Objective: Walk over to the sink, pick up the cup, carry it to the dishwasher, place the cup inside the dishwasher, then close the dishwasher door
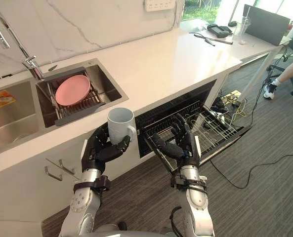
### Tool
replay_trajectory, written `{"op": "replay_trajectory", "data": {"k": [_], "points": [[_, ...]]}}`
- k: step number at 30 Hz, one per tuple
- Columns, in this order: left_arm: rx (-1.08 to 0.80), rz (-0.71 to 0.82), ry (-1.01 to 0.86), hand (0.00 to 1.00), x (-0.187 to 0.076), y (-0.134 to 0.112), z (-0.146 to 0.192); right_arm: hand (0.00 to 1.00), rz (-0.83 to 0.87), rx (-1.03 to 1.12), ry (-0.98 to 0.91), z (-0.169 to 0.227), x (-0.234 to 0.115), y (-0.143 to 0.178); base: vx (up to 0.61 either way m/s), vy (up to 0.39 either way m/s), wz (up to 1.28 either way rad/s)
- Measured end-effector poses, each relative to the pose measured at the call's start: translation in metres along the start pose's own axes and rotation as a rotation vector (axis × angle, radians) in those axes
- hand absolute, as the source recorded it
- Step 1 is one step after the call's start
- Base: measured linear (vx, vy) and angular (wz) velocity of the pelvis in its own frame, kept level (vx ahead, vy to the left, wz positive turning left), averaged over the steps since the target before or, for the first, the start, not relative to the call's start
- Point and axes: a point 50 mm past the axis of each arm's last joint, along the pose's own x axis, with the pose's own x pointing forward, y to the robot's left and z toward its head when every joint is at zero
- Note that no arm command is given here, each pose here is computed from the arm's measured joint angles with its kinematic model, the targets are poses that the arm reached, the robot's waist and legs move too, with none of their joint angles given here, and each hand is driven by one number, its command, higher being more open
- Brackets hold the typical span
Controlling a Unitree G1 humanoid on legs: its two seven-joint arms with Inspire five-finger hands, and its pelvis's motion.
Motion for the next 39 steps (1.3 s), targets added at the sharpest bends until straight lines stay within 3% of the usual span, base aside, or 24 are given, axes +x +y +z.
{"op": "replay_trajectory", "data": {"k": [22, 39], "points": [[0.064, 0.015, 0.036, 0.3, 0.008, 0.002, -0.011, 0.9, 0.168, 0.009, 0.048, -0.01, -0.002, 0.021, -0.04, 0.012, -0.04], [0.075, -0.053, 0.04, 0.3, 0.018, -0.011, -0.013, 0.9, 0.283, 0.026, 0.031, -0.006, 0.004, 0.04, -0.01, -0.002, 0.01]]}}
